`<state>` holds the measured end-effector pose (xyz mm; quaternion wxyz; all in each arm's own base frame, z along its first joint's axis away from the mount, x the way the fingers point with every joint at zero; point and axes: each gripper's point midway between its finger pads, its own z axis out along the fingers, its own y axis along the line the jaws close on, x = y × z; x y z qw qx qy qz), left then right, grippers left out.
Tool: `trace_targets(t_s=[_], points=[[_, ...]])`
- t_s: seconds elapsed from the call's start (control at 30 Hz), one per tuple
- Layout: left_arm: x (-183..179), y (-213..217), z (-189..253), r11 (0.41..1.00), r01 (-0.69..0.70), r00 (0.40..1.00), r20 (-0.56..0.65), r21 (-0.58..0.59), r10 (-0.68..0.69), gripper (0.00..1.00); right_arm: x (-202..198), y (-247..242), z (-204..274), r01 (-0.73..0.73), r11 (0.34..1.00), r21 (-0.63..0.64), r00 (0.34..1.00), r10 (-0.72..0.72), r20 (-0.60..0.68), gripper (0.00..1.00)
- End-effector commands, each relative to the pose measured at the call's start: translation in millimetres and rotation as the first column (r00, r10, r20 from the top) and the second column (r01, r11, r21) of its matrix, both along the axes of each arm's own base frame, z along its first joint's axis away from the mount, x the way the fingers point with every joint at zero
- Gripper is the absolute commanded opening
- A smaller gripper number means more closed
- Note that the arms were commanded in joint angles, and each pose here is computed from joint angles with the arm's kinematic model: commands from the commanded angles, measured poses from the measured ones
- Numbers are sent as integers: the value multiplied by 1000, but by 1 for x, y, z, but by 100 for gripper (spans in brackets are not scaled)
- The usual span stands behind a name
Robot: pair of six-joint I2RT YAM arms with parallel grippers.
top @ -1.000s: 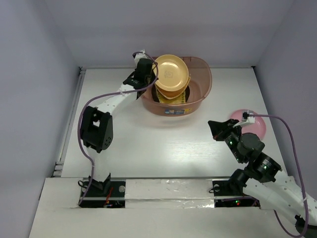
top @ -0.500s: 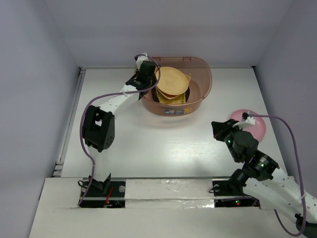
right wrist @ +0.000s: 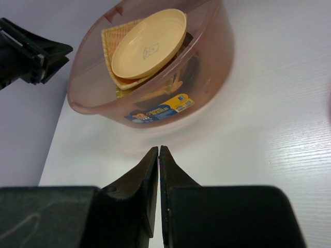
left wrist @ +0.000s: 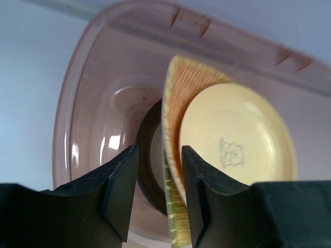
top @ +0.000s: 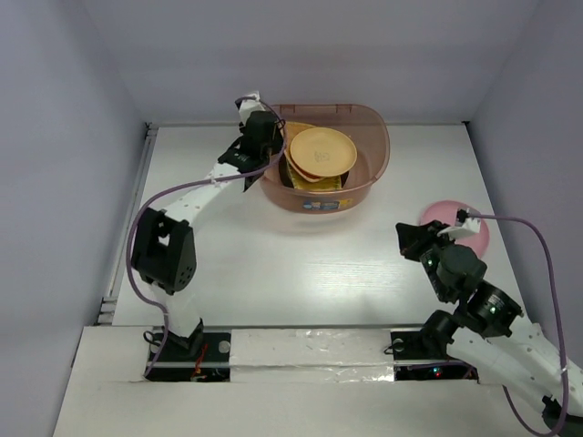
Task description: Place the plates into the plastic bin on the countertop
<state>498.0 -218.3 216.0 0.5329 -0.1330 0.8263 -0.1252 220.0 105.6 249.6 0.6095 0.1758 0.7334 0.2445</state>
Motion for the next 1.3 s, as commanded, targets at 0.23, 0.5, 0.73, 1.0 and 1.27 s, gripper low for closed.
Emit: trace_targets(t_s=[0.23, 0.5, 0.73, 1.0, 1.27], points=[[-89, -96, 103, 968, 233, 934, 298, -93, -196, 2, -25, -56, 79, 118, 990, 82, 979, -130, 155, 4], [-183, -266, 65, 843, 538, 819, 238, -4, -522, 0, -66, -99, 145, 100, 976, 192, 944, -154, 291, 1], [-192, -348, -21, 774, 631, 770, 71, 53, -634, 23, -74, -106, 152, 92, 978, 188, 943, -146, 298, 4], [-189, -390, -53, 757, 651, 756, 40, 61, -653, 52, -69, -89, 151, 41, 987, 154, 948, -87, 306, 7], [-178, -407, -101, 760, 641, 765, -10, 107, -644, 55, -63, -70, 148, -19, 991, 129, 953, -21, 301, 8]])
